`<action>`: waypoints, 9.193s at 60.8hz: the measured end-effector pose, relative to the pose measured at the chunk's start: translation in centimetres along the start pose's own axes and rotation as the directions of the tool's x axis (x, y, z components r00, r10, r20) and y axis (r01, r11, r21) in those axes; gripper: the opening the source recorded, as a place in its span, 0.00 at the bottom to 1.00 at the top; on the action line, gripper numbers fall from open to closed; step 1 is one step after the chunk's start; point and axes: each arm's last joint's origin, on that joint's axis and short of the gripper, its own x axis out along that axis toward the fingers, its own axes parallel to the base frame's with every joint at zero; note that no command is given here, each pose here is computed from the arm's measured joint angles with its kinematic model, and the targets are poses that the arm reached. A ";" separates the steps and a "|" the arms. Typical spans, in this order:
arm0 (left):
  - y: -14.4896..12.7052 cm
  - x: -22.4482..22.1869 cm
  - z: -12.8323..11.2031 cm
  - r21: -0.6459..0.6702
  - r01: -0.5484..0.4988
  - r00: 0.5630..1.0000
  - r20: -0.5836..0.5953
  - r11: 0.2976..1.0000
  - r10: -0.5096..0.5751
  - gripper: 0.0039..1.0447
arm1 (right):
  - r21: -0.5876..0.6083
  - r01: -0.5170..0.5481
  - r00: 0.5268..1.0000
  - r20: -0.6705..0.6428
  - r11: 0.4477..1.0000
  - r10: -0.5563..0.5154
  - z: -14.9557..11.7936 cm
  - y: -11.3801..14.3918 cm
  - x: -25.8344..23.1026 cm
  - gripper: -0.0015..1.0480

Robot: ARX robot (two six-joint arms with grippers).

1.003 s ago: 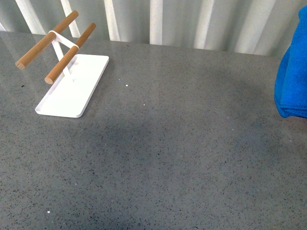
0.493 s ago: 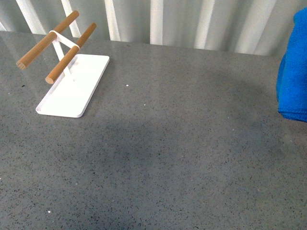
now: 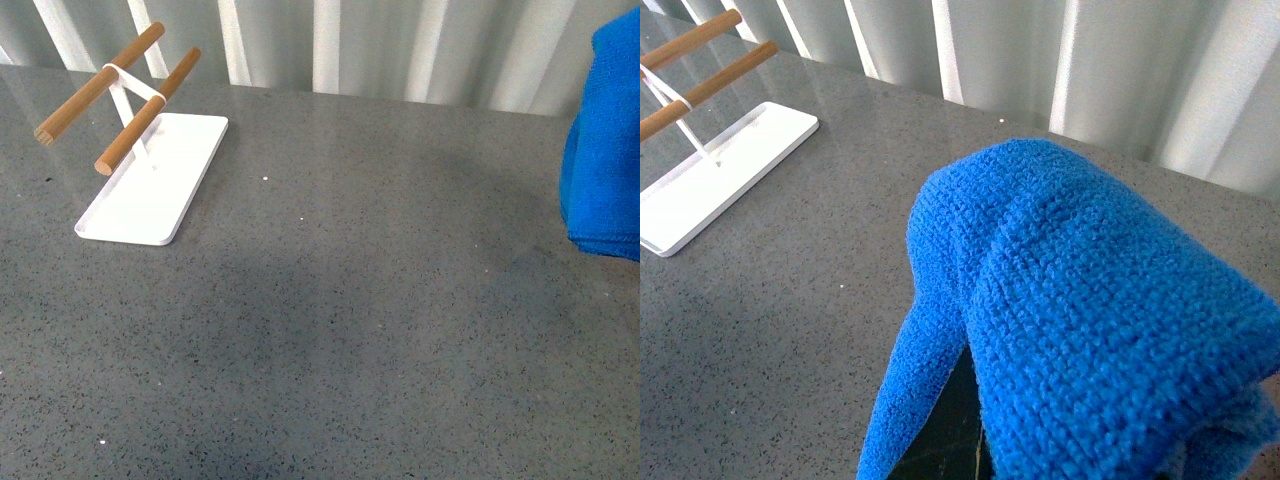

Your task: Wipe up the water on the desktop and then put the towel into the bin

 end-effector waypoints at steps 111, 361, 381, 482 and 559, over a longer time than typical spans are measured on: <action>0.0 -2.1 -0.3 -0.001 0.000 1.000 -0.005 1.000 0.000 0.94 | 0.028 0.028 0.878 -0.479 0.999 -0.011 -8.0 -1.5 10.0 0.04; 0.0 -2.1 -0.3 -0.001 0.000 1.000 -0.005 1.000 0.000 0.94 | -0.070 0.407 0.854 -0.326 0.911 -0.406 1.7 -18.0 -5.9 0.04; 0.0 -2.1 -0.3 -0.001 0.000 1.000 -0.005 1.000 0.000 0.94 | -0.012 0.460 0.748 -0.534 0.888 -0.395 -2.8 -19.8 -3.5 0.32; 0.0 -2.1 -0.3 -0.001 0.001 1.000 -0.005 1.000 -0.001 0.94 | 0.048 0.457 0.837 0.316 0.888 -0.448 1.1 0.1 -9.6 0.61; 0.0 -2.1 -0.3 -0.001 -0.001 1.000 -0.005 1.000 0.001 0.94 | 0.086 0.434 0.824 0.366 0.897 -0.433 -5.6 7.8 -12.7 0.03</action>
